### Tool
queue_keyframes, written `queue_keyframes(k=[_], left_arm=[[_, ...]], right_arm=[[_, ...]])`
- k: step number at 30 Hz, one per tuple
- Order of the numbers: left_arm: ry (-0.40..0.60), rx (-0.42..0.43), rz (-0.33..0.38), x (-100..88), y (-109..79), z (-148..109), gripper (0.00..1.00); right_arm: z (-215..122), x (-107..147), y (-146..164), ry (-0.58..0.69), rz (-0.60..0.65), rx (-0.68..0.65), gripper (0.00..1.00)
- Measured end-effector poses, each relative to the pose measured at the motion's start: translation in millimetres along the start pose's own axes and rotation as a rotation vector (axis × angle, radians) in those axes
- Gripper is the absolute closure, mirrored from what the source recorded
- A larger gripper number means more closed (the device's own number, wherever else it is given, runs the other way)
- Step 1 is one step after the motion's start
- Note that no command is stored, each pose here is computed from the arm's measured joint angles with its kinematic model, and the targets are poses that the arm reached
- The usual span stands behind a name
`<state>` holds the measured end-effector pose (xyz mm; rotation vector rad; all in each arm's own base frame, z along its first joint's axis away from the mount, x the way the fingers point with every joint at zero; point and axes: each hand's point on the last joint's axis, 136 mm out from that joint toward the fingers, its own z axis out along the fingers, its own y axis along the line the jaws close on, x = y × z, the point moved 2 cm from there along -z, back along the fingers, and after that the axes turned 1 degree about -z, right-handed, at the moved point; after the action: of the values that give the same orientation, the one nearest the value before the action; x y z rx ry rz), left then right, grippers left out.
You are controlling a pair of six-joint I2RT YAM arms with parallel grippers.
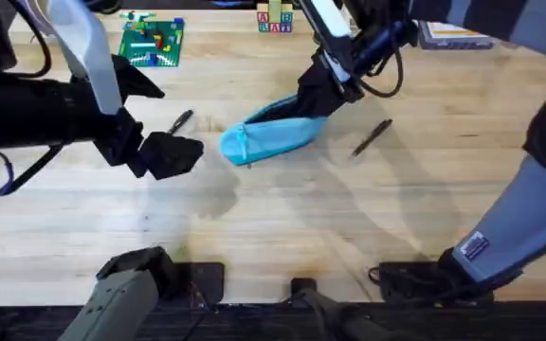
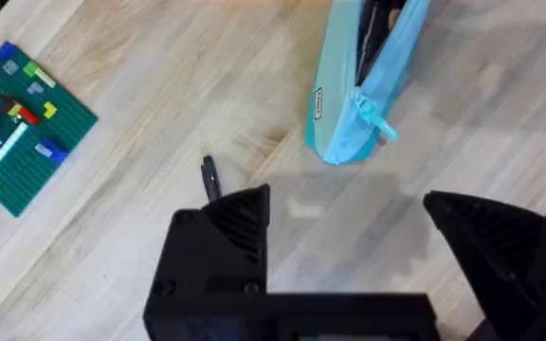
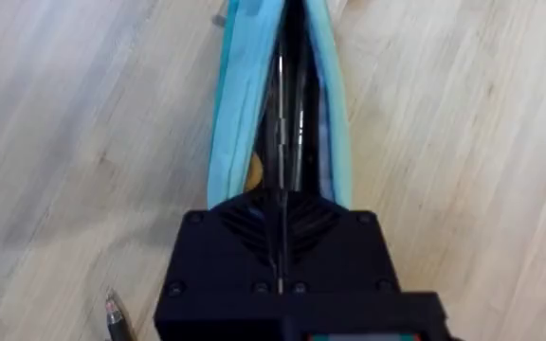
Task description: Unzip the bag, pick up the pens from the table one at a time and place them inside, then zip the bag closed.
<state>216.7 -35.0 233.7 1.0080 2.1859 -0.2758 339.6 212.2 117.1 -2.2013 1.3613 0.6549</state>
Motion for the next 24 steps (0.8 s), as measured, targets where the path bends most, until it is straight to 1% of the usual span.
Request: queue_keyframes(k=[2, 9, 10, 11, 12, 14, 15, 16, 24], left_arm=[[0.0, 0.0, 0.0, 0.0, 0.1, 0.0, 0.006], [0.0, 0.0, 0.0, 0.0, 0.1, 0.0, 0.006], [0.0, 0.0, 0.0, 0.0, 0.1, 0.0, 0.006], [0.0, 0.0, 0.0, 0.0, 0.1, 0.0, 0.006], [0.0, 0.0, 0.0, 0.0, 0.1, 0.0, 0.006], [0.0, 0.0, 0.0, 0.0, 0.1, 0.0, 0.006], [0.0, 0.0, 0.0, 0.0, 0.1, 0.0, 0.006], [0.0, 0.0, 0.0, 0.0, 0.1, 0.0, 0.006], [0.0, 0.0, 0.0, 0.0, 0.1, 0.0, 0.005]], right_arm=[[5.6, 2.4, 1.0, -0.007, 0.01, -0.015, 0.972], [6.2, 1.8, 1.2, -0.008, 0.009, -0.017, 0.971], [6.2, 1.7, 1.4, -0.008, 0.012, -0.018, 0.917], [6.2, 1.7, 1.6, -0.008, 0.011, -0.018, 0.774], [6.2, 1.7, 1.8, -0.008, 0.011, -0.019, 0.35], [6.3, 1.9, 1.5, -0.008, 0.009, -0.018, 0.066], [6.2, 1.9, 1.0, -0.007, 0.005, -0.016, 0.023], [6.2, 1.8, 1.0, -0.007, 0.005, -0.016, 0.011], [6.2, 1.9, 1.1, -0.007, 0.005, -0.016, 0.006]])
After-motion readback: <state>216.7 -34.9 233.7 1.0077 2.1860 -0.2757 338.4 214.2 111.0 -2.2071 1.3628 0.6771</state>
